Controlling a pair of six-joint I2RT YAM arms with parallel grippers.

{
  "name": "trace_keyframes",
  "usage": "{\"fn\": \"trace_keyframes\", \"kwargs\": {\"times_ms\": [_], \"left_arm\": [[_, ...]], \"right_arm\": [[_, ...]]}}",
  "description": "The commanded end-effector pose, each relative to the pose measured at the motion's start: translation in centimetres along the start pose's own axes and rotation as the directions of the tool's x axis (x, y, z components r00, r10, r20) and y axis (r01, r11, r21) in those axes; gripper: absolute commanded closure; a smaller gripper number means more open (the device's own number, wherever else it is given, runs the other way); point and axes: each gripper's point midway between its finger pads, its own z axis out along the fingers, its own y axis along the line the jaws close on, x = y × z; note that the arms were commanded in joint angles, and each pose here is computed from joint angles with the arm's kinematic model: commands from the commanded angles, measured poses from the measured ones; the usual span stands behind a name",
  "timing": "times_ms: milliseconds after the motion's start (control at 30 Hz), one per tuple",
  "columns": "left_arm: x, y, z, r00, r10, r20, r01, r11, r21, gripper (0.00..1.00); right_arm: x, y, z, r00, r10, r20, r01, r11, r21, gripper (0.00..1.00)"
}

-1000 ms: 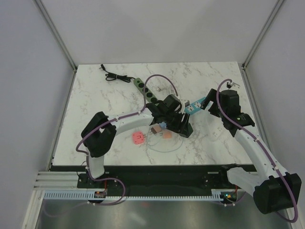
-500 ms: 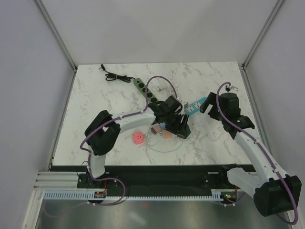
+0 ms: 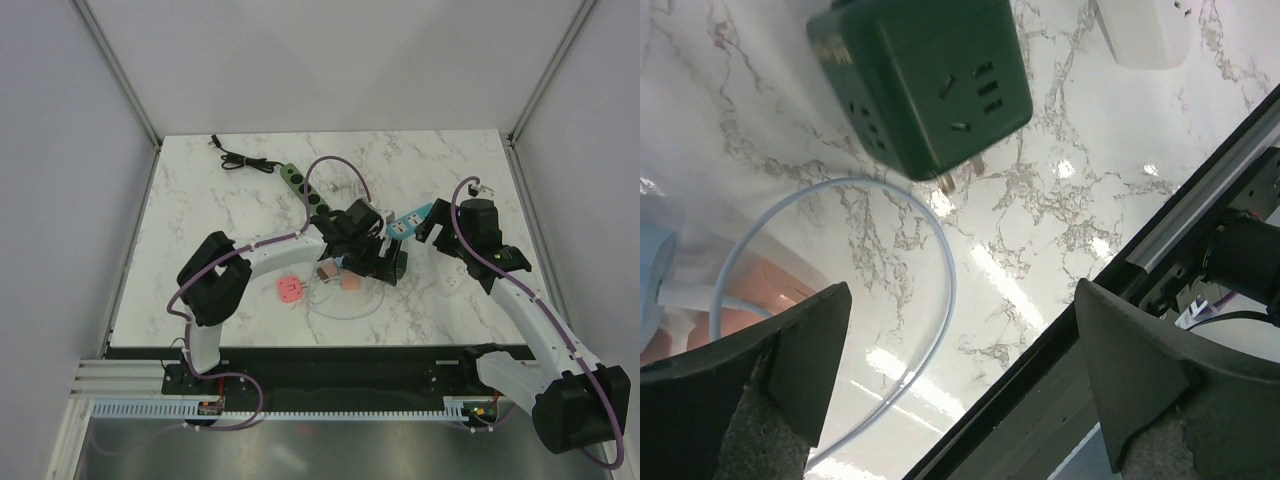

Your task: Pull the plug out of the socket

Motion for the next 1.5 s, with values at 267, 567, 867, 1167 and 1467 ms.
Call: {"fn": "trace_keyframes", "kwargs": {"times_ms": [267,567,867,1167,1467], "left_arm": [[-5.6,-1.4,-7.4,0.957,0.12,0.265,-0.099,0.991,-0.091,0.0],[-9.1,-1.7,-16.9,0.801,0.211,0.561,-0.119,0.973,-0.197,0.0],[-1.6,2.8,-24.6,0.651,0.153,0.744,-0.008,0.981,-0.194,0.0],[8.6,6.5,-25.2,0.567,-0.141,0.811,0.123,0.989,0.086,0.0],[11.7,6.9,-24.4,0.527,-0.315,0.789,0.153,0.949,0.277,0.0]], "right_arm": [[0.5,0.8,0.7,1.0,0.009,0.0,-0.009,0.998,-0.056,0.02],[1.8,2.5,2.3,1.0,-0.006,-0.027,0.003,0.99,-0.139,0.02],[7.1,8.2,1.9,0.993,-0.095,-0.063,0.078,0.969,-0.234,0.02],[10.7,6.8,0.2,0.998,-0.048,-0.039,0.035,0.958,-0.284,0.02],[14.4,5.2,-2.0,0.994,-0.023,-0.107,-0.022,0.918,-0.397,0.02]]}}
